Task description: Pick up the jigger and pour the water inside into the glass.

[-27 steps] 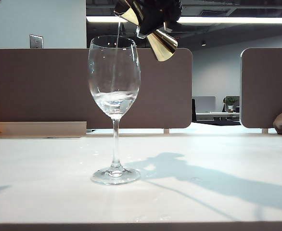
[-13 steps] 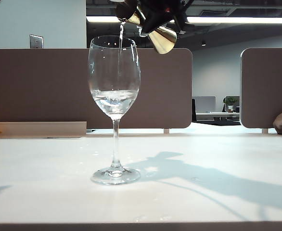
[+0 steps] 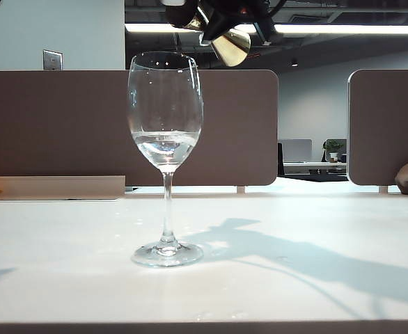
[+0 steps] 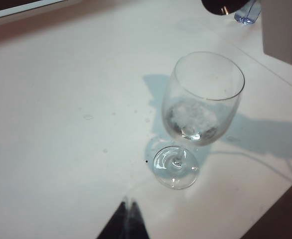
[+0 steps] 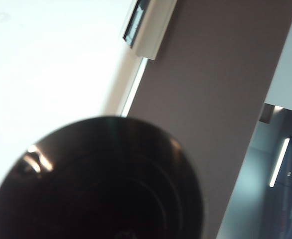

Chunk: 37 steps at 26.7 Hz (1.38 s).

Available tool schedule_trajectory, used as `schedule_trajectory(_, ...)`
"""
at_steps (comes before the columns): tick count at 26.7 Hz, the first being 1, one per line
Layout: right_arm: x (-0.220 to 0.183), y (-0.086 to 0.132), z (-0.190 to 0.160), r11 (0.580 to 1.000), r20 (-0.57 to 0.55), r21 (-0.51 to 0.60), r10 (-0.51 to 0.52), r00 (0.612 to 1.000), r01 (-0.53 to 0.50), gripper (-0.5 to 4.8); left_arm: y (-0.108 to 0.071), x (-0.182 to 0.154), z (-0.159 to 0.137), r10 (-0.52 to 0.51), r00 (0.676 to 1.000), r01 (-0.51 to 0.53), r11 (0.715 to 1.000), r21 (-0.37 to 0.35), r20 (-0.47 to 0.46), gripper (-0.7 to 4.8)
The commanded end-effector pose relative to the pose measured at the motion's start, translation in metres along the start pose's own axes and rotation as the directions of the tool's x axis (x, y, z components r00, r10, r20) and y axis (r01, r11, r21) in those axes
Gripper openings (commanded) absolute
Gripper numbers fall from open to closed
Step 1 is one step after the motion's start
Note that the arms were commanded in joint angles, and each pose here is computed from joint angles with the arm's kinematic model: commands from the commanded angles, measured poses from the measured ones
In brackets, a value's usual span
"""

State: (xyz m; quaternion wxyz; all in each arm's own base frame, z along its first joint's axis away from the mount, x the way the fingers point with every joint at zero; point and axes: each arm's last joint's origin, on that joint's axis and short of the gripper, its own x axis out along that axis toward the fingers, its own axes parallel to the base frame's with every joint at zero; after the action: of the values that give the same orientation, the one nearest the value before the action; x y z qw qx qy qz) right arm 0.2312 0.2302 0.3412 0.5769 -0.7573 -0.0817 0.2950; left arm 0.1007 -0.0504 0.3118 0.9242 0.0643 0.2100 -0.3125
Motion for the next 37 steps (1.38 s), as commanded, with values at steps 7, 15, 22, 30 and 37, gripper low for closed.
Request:
schedule_trajectory(7, -0.003, -0.008, -0.001, 0.941, -0.007, 0.335, -0.058, 0.998, 0.057, 0.08, 0.000, -0.001, 0.001, 0.000, 1.000, 0.000, 1.000, 0.005, 0.010, -0.05)
schedule_trajectory(15, -0.018, -0.014, -0.037, 0.399, -0.101, 0.909, -0.077, 0.992, 0.124, -0.01, 0.000, -0.001, 0.001, -0.001, 1.000, 0.000, 1.000, 0.006, 0.010, -0.05)
schedule_trajectory(22, -0.037, 0.012, -0.065, 0.181, -0.033, 0.982, -0.077, 0.996, 0.047, -0.01, 0.000, -0.001, 0.001, 0.000, 1.000, 0.000, 1.000, 0.005, 0.010, -0.05)
schedule_trajectory(30, -0.065, 0.076, -0.066, 0.065, -0.013, 0.998, -0.184, 0.983, 0.026, -0.01, 0.000, -0.001, 0.001, 0.000, 1.000, 0.000, 1.000, 0.006, 0.010, -0.05)
schedule_trajectory(37, -0.063, 0.119, -0.059, -0.009, -0.002, 1.000, -0.209, 0.978, 0.000, -0.01, 0.000, -0.001, 0.001, 0.000, 1.000, 0.000, 1.000, 0.005, 0.010, -0.05)
